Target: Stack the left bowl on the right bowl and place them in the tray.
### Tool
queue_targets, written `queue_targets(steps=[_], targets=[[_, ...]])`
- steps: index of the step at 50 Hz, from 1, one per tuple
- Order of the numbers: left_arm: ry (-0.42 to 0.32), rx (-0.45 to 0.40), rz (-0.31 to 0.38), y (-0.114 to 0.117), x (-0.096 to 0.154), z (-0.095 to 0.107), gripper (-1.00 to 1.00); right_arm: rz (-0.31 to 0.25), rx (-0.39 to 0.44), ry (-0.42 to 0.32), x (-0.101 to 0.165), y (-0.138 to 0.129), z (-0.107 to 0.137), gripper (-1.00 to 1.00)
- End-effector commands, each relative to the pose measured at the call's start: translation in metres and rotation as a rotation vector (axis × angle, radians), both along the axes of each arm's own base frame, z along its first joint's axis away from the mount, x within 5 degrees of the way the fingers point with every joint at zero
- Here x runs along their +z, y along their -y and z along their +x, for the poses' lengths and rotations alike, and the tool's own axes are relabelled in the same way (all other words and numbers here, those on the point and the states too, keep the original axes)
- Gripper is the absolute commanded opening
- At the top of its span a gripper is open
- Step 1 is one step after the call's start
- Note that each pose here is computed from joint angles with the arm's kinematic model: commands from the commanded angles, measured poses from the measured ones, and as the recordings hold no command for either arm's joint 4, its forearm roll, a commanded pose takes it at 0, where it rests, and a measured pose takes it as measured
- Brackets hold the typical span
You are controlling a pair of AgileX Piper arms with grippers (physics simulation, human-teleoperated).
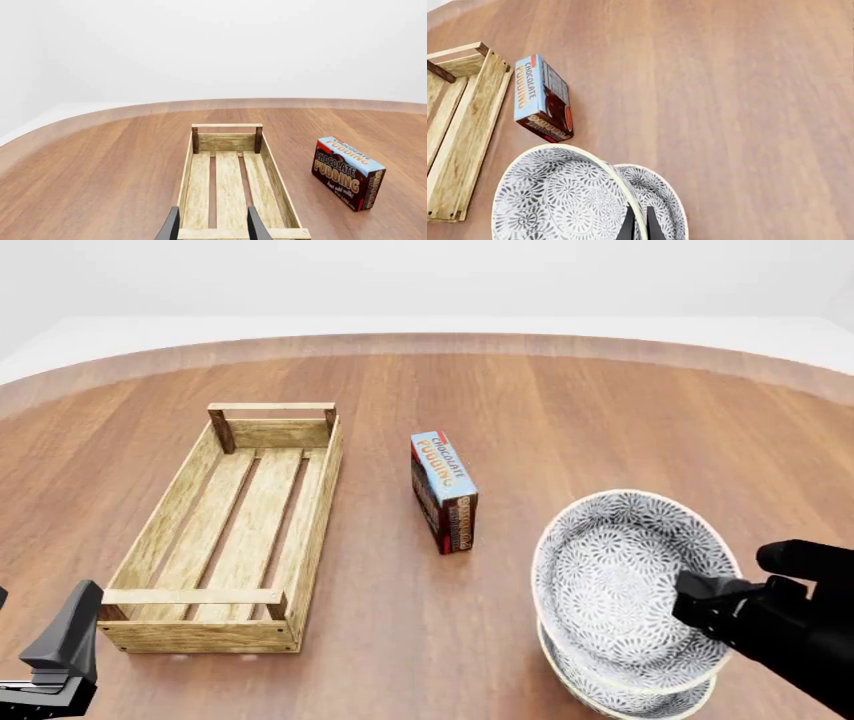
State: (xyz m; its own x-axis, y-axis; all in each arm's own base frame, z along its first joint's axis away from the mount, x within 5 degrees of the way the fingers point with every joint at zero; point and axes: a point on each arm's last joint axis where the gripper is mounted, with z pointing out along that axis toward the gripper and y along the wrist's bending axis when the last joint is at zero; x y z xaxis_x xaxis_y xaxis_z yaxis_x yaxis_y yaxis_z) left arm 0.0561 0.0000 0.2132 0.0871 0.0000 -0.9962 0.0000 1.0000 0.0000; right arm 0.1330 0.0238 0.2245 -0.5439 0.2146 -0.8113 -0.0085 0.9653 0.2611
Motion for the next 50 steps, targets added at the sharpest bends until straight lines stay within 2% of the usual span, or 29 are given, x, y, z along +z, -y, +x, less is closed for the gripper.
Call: queue_targets(steps=[1, 19, 26, 27, 50], targets=[[0.0, 0.0, 0.0, 0.0, 0.0, 0.0, 1.0, 0.025, -0.025, -0.007, -0.012, 0.001, 0.0, -1.0], [0.0, 0.0, 0.0, 0.0, 0.0, 0.0, 1.0, 0.034, -0.051, -0.028, -0.033, 0.004, -0.001, -1.0], [0.0, 0.0, 0.0, 0.0, 0.0, 0.0, 1.0, 0.014, -0.062, -0.028, -0.033, 0.007, 0.002, -1.0], [0.0, 0.0, 0.0, 0.0, 0.0, 0.0, 1.0, 0.012, -0.059, -0.029, -0.032, 0.006, 0.003, 1.0], [0.0, 0.0, 0.0, 0.0, 0.0, 0.0, 1.0, -0.001, -0.041, -0.024, -0.024, 0.005, 0.005, 1.0]])
